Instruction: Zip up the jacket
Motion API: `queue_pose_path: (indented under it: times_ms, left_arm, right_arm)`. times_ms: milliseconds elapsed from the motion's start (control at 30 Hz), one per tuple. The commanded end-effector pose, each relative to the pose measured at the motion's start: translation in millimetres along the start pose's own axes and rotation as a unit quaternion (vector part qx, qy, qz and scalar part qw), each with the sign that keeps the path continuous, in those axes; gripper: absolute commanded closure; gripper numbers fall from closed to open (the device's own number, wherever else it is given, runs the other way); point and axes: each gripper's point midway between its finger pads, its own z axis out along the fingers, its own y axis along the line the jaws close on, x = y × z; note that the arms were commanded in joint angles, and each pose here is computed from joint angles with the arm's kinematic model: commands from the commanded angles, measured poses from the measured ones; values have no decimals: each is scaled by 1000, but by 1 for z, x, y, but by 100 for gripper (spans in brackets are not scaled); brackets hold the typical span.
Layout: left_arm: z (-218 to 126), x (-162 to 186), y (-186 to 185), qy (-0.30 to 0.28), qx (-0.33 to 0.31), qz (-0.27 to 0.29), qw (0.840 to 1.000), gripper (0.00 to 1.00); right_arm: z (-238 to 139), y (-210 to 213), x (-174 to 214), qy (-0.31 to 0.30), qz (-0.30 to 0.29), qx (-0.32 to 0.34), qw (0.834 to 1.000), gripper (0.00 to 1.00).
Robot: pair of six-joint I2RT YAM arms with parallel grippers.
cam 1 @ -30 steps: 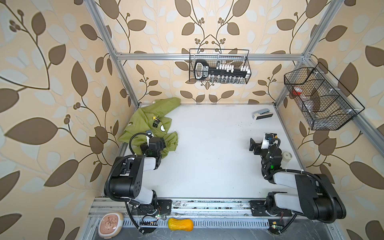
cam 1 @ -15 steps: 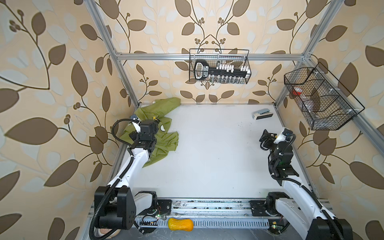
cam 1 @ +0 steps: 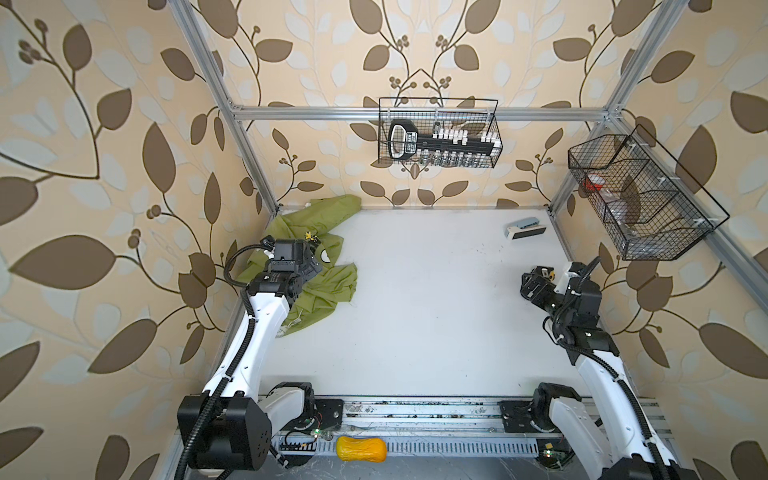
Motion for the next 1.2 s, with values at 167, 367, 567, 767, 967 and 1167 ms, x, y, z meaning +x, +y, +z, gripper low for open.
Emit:
queue_pose_path:
  times_ms: [167,367,567,767,967,1167]
  left_arm:
    - [31,30,-3,114,-24,14,993,2]
    - [63,23,3,131,-75,3,989,5]
    - [90,5,27,131,-108,-34,985,7]
    - [115,4,31,151,-118,-35,981,11]
    - [132,9,24,173,-109,-29,978,34]
    - [128,24,13,204,-75,-30,976,84]
  right_arm:
    - [-18,97,25,70,-71,-120,988,0]
    - [-39,163,66,88,-159,-182,966,0]
    - [-43,187,98,111,-215,-174,954,5]
    - [-35,172,92,117,-221,-108,962,0]
    - [-46,158,72,66,-218,-98,969,0]
    - [-55,146,75,69,-221,-119,966,0]
